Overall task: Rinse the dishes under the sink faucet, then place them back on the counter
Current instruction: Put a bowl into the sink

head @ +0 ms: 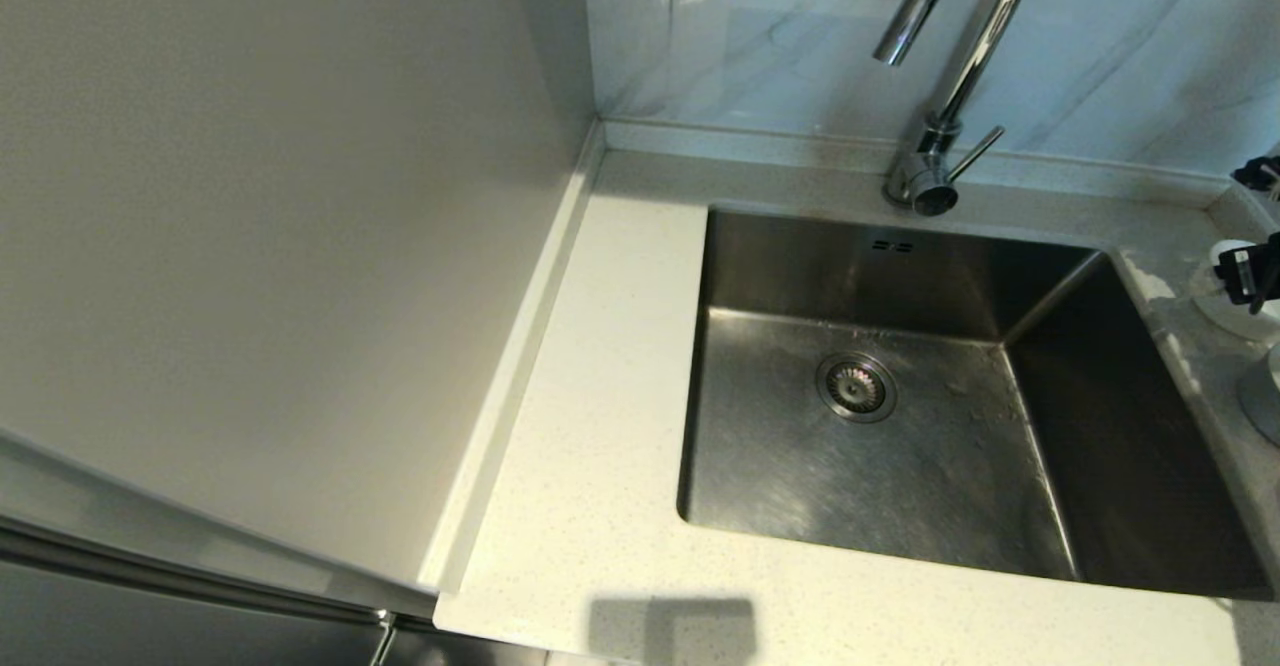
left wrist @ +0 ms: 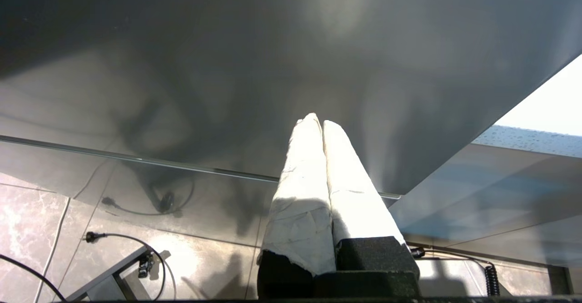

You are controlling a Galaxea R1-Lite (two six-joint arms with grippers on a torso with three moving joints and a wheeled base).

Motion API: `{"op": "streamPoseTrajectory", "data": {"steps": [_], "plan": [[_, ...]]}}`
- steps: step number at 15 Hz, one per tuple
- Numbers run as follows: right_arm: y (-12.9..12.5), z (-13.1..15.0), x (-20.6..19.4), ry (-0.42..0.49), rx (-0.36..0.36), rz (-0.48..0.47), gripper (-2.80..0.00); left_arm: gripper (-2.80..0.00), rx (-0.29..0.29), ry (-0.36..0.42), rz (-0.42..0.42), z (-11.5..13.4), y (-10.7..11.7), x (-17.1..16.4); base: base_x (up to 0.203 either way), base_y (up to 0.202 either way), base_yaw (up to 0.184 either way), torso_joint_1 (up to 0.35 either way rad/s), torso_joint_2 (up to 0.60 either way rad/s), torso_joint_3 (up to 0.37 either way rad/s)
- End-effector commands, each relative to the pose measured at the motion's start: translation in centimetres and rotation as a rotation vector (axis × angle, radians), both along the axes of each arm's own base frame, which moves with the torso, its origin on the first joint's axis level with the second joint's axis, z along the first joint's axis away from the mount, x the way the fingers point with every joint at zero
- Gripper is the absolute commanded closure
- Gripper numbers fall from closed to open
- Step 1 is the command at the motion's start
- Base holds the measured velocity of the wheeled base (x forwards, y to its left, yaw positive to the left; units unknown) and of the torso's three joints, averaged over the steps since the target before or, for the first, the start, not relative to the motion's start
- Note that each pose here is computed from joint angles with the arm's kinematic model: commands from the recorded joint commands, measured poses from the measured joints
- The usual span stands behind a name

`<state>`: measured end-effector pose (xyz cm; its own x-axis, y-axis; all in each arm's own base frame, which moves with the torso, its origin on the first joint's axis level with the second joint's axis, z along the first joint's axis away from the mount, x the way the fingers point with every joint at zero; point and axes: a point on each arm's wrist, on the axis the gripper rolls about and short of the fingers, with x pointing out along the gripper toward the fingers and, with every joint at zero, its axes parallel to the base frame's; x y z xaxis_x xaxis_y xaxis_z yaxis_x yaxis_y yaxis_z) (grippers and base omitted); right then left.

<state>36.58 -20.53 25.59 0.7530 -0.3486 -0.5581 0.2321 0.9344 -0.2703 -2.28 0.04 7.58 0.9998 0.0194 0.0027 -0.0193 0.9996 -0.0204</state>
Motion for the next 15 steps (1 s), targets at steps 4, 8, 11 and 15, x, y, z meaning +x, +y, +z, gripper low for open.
{"op": "streamPoseTrajectory", "data": {"steps": [4, 8, 11, 15], "plan": [[-1.0, -1.5, 1.6, -0.032, -0.025, 0.000, 0.00, 0.00, -0.001, -0.004, 0.001, 0.0, 0.0, 0.0, 0.000, 0.000, 0.000, 0.000, 0.00, 0.000], [-0.8, -1.2, 1.5, -0.030, -0.042, 0.019, 0.00, 0.00, -0.001, -0.004, 0.001, 0.0, 0.0, 0.0, 0.000, 0.000, 0.000, 0.000, 0.00, 0.000], [-0.2, -0.4, 1.3, -0.046, -0.049, 0.033, 0.00, 0.00, -0.001, -0.004, 0.001, 0.0, 0.0, 0.0, 0.000, 0.000, 0.000, 0.000, 0.00, 0.000], [3.9, 2.8, 0.6, -0.114, -0.065, 0.108, 0.00, 0.00, -0.001, -0.004, 0.001, 0.0, 0.0, 0.0, 0.000, 0.000, 0.000, 0.000, 0.00, 0.000]]}}
